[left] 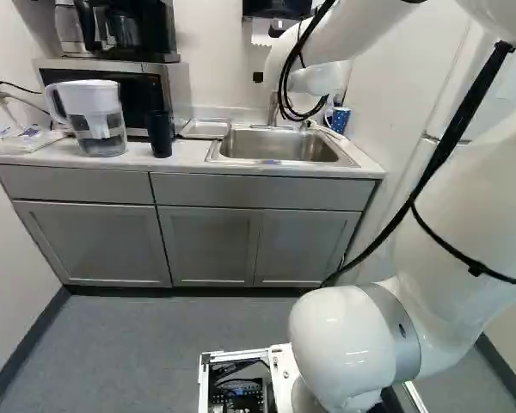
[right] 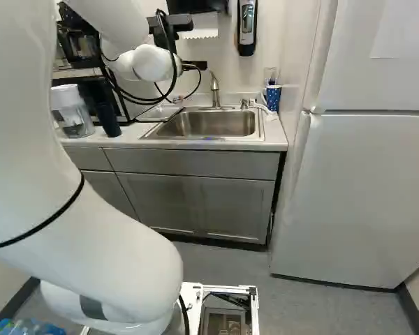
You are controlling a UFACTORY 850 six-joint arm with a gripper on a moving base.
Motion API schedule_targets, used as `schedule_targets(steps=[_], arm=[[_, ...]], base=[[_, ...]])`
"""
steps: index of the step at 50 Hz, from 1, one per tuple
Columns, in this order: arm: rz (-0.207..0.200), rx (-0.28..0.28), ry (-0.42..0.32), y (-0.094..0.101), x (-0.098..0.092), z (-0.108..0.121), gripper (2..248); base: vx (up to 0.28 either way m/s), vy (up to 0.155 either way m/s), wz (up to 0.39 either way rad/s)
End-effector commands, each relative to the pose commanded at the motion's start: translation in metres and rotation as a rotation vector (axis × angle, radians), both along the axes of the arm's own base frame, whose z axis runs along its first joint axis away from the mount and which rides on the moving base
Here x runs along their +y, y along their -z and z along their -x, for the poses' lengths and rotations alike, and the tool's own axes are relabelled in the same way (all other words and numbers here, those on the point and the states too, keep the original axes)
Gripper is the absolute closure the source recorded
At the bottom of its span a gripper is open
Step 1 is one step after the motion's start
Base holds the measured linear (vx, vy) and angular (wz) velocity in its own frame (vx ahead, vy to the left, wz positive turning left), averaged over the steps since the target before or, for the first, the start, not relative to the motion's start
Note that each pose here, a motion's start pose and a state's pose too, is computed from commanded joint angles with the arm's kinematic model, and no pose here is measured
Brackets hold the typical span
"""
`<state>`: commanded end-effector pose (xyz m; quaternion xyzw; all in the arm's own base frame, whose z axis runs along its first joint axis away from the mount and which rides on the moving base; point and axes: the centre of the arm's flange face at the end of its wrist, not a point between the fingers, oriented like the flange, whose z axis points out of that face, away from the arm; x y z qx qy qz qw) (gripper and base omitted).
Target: Rinse the cup and place it in the tray
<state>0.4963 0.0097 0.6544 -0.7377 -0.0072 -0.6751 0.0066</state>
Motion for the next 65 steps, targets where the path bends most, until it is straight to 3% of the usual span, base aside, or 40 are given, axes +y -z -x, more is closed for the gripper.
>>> schedule_targets(steps=[65], arm=[[0.000,0.000,0.000,0.0000,0.0000,0.0000,3]], base=[[0.042,-0.028,0.151]])
